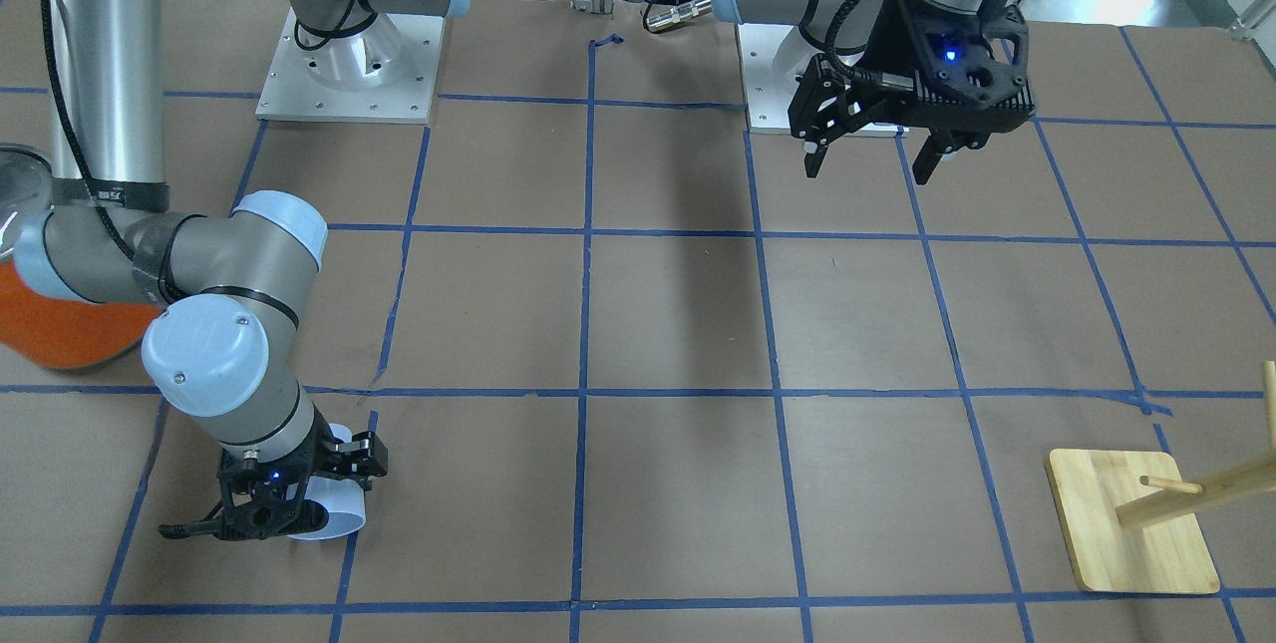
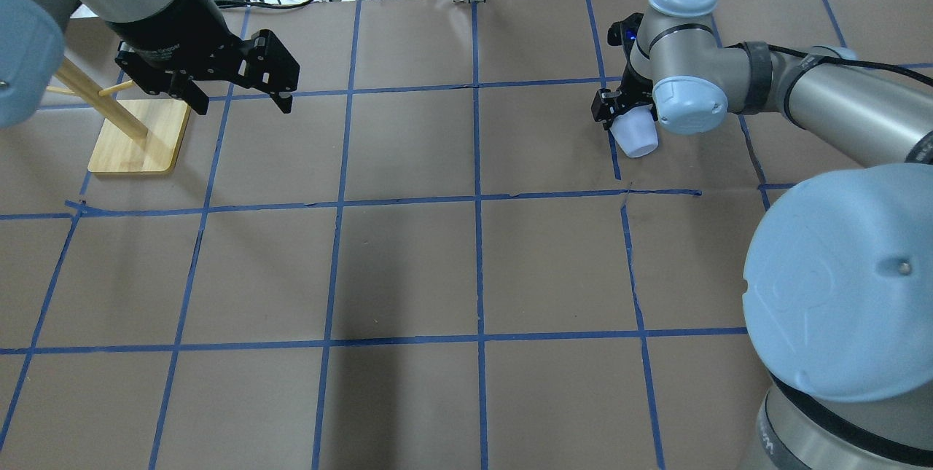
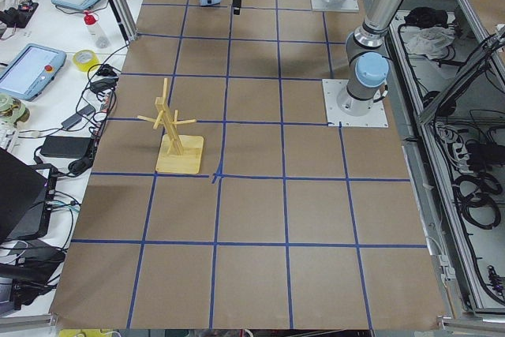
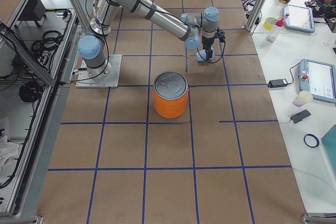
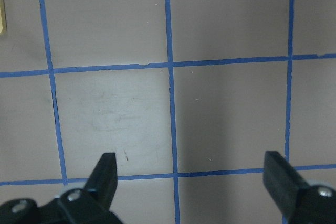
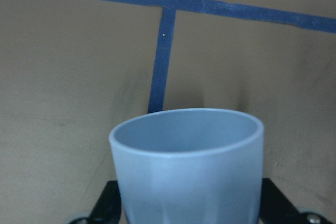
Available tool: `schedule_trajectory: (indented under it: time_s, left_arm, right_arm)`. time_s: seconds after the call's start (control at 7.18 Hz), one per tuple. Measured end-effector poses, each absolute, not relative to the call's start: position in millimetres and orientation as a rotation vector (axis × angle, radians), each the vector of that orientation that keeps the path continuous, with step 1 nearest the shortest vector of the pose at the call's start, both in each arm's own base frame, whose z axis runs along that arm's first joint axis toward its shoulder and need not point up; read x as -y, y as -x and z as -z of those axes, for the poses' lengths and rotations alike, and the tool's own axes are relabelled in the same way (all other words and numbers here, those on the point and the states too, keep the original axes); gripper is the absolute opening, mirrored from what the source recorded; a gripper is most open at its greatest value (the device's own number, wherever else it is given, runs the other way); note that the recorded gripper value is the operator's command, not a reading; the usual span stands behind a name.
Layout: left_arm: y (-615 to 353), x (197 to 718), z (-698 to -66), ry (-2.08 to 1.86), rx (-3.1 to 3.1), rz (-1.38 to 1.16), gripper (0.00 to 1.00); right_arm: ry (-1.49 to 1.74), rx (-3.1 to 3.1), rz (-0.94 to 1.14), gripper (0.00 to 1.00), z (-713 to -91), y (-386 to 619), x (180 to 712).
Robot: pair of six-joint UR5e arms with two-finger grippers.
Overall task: Flip cup
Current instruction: 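Lower the right gripper onto the pale blue cup and grasp it, then carry the cup with the right gripper toward the left arm and tip it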
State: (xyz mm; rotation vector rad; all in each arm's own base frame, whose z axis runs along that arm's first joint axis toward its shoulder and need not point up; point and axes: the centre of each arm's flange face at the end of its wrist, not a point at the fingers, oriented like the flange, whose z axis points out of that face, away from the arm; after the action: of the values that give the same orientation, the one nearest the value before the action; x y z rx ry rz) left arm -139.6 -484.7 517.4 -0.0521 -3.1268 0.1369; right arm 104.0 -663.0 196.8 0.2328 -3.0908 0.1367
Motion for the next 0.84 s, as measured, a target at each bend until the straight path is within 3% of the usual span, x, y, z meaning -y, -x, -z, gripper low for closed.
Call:
schedule_trajectory:
  time_s: [0.14, 0.56, 0.84]
  left_arm:
    - [140, 485, -517, 0.052, 3.127, -0.137, 1.00]
    - [139, 485, -517, 0.051, 3.127, -0.136, 1.00]
    - [140, 485, -517, 0.052, 3.127, -0.137, 1.00]
  right_arm:
    - [-0.254, 3.089, -0.136, 0.55, -196, -103, 663]
    - [-0.366, 3.085, -0.182, 0.55, -211, -104, 668]
    - [-0.741, 3.020, -0.237, 0.55, -228, -122, 670]
